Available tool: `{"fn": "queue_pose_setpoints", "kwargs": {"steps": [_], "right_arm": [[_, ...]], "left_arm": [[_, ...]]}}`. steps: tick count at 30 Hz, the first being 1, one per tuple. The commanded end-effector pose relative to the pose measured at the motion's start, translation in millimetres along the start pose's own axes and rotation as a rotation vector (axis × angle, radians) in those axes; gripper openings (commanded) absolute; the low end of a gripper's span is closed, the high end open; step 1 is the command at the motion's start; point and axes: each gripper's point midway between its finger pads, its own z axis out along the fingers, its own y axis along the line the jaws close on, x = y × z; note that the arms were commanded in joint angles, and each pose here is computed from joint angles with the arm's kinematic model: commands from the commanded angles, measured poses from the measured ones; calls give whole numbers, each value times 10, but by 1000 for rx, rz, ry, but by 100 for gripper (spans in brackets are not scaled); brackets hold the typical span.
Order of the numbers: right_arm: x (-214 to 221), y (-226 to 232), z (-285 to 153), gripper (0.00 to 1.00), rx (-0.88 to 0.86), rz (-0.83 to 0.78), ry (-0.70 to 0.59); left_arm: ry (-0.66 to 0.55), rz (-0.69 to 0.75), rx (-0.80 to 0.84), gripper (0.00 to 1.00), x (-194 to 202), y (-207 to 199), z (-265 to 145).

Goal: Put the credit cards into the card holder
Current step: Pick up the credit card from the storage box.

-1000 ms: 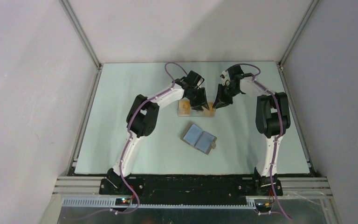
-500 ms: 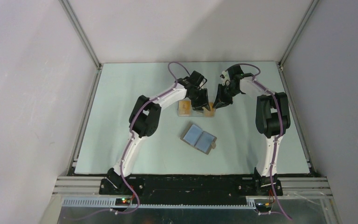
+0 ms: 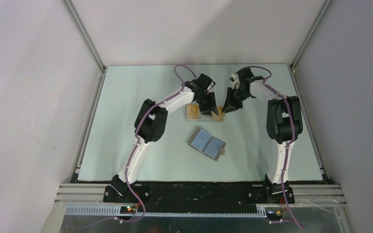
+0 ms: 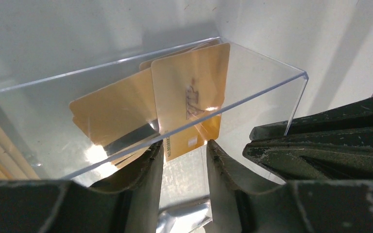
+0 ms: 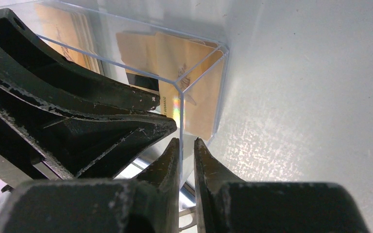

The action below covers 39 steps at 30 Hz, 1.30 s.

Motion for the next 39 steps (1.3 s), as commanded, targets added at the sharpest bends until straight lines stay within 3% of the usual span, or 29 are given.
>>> {"fn": "queue_pose_setpoints", "kwargs": {"steps": [1,11,22,29,39], "right_arm": [[46,264,-133,2,-86,-33,-3],[49,260,-135,3,-88,-29,-3],[63,240,-136,3,-85,-26,-1],[73,228,-110,3,-84,-19,6],[70,207,-112,3,-79,-17,6]], "left_arm": [[-74,-2,132,40,-172,-358,-256],[-127,6,211,38,-209,-524,-508],[-128,13,229,37,-174,-533,-518],[-173,12,128,38,-193,-256,-446],[-88,-50,23,42,2,134,-95]]}}
